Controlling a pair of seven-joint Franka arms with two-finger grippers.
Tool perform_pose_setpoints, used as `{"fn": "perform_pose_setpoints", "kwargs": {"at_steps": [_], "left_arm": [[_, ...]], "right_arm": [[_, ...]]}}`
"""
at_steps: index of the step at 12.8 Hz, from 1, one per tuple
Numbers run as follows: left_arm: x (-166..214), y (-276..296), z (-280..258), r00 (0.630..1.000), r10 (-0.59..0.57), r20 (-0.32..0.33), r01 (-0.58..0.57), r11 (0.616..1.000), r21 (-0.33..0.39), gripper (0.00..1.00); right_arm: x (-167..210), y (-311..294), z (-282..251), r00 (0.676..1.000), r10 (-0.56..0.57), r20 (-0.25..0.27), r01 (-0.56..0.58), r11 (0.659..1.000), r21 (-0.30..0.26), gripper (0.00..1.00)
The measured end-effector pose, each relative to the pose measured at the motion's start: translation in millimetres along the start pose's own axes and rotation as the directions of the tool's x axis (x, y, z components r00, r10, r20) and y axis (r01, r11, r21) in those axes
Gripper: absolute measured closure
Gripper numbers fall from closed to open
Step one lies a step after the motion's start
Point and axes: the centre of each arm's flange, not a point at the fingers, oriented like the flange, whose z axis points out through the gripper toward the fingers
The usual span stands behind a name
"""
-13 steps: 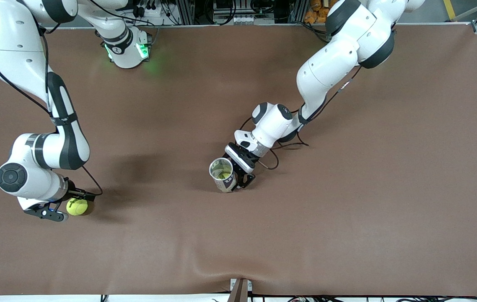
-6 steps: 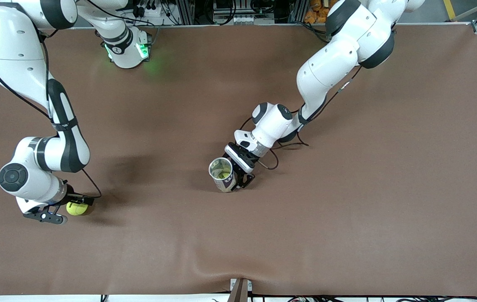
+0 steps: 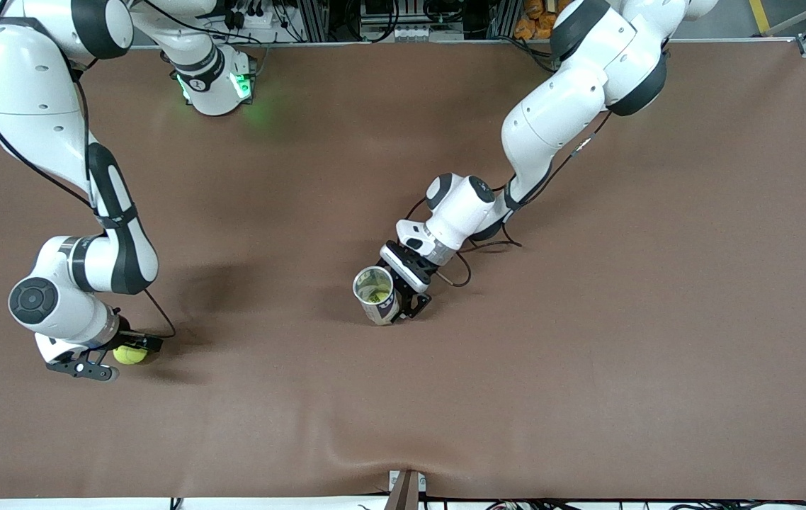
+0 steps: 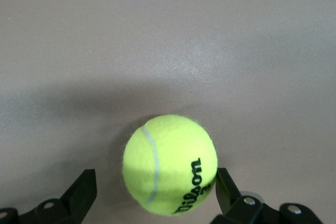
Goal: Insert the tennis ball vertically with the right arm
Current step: 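Lift the Wilson ball and carry it to the tube opening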
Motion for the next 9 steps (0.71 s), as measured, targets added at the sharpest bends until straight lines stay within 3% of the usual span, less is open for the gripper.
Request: {"fn": "perform_pose_setpoints", "kwargs": {"at_steps": [2,4,5,7,9], "left_arm": [[0.0,0.0,0.0,1.000,0.000,0.000,0.000,1.000,0.000,0.16],[0.0,0.0,0.0,1.000,0.000,0.000,0.000,1.000,0.000,0.16],[0.0,-0.1,0.0,1.000,0.000,0.000,0.000,1.000,0.000,0.16],[0.1,-0.8,-0.1,1.000,-0.001,0.000,0.001,1.000,0.001,0.16],[0.2,-1.9,-0.1,1.000,-0.001,0.000,0.001,1.000,0.002,0.16]], "right_arm": [[0.2,1.2,2.7,1.000,-0.001,-0.004,0.001,1.000,0.001,0.01],[1.6,3.3,3.5,1.000,-0.001,-0.017,0.001,1.000,0.003,0.19],[1.8,4.0,4.1,1.000,-0.002,-0.019,0.002,1.000,0.003,0.19],[3.1,4.0,2.5,1.000,-0.003,-0.026,0.003,1.000,0.004,0.32],[4.3,1.9,0.4,1.000,-0.006,-0.030,0.006,1.000,0.007,0.32]]}}
